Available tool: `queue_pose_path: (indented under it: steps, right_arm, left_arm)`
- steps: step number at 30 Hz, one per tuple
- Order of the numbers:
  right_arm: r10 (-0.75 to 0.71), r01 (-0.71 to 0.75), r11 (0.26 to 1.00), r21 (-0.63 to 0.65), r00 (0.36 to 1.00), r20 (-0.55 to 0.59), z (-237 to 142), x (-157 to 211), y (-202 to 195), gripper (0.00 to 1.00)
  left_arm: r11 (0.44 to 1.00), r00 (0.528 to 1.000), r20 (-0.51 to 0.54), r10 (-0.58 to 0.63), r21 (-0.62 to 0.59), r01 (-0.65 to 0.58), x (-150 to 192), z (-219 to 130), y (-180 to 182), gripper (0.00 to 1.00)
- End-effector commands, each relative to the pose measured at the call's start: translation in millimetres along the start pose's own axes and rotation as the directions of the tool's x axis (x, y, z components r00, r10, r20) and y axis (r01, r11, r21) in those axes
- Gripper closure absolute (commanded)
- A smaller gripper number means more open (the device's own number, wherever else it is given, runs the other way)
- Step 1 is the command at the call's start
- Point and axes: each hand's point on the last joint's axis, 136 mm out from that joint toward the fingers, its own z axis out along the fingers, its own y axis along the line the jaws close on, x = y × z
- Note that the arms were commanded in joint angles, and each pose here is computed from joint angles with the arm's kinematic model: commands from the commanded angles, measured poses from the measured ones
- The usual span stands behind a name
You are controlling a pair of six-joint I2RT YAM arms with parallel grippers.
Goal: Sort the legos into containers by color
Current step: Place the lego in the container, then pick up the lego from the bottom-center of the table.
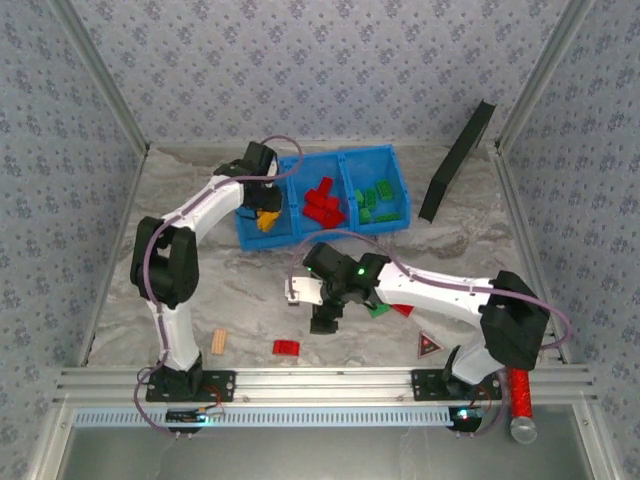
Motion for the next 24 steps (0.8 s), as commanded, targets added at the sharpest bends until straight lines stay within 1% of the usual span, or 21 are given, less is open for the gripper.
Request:
queue_pose_path:
  steps: [1,4,8,9,11,17,18,21,24]
  right_arm:
    - [-0.015,0.014,0.999,0.035,1.0,0.022,3.5,-18.9,-4.6,0.05]
    - [-0.014,0.013,0.998,0.057,0.999,0.031,11.6,-27.2,-1.8,0.06]
    - [-0.01,0.007,0.997,0.074,0.999,0.045,19.2,-31.1,1.9,0.05]
    - [-0.004,0.001,0.997,0.074,0.999,0.042,20.7,-30.6,2.0,0.05]
    - [0.009,-0.011,0.997,0.073,0.999,0.033,24.1,-28.3,2.5,0.05]
    - [0.026,-0.028,0.998,0.061,0.999,0.027,33.5,-26.3,6.7,0.04]
    - [0.029,-0.031,0.997,0.066,0.999,0.033,35.5,-26.9,6.7,0.04]
    - [0.039,-0.044,0.998,0.054,0.994,0.101,38.3,-34.8,10.4,0.04]
    - [0.029,-0.032,0.999,0.025,0.993,0.111,44.0,-36.7,19.2,0.04]
  left_arm:
    - [1.0,0.999,0.023,-0.022,0.014,0.022,-14.3,1.5,0.7,0.74]
    - [0.999,0.999,0.021,-0.032,0.008,0.032,-16.7,5.9,3.7,0.63]
    - [0.999,0.999,0.035,-0.039,-0.005,0.039,-21.2,4.0,9.0,0.42]
    - [0.999,0.998,0.039,-0.041,-0.008,0.041,-22.2,2.3,10.5,0.4]
    - [0.999,0.998,0.052,-0.041,-0.01,0.042,-24.7,-2.3,12.3,0.37]
    - [0.999,0.995,0.095,-0.037,-0.008,0.038,-34.0,-21.8,14.0,0.34]
    - [0.999,0.994,0.103,-0.036,-0.008,0.037,-35.5,-25.8,14.4,0.34]
    - [0.999,0.991,0.127,-0.034,-0.01,0.035,-39.2,-38.8,15.8,0.33]
    - [1.0,0.988,0.152,-0.026,-0.011,0.028,-41.2,-56.2,17.4,0.33]
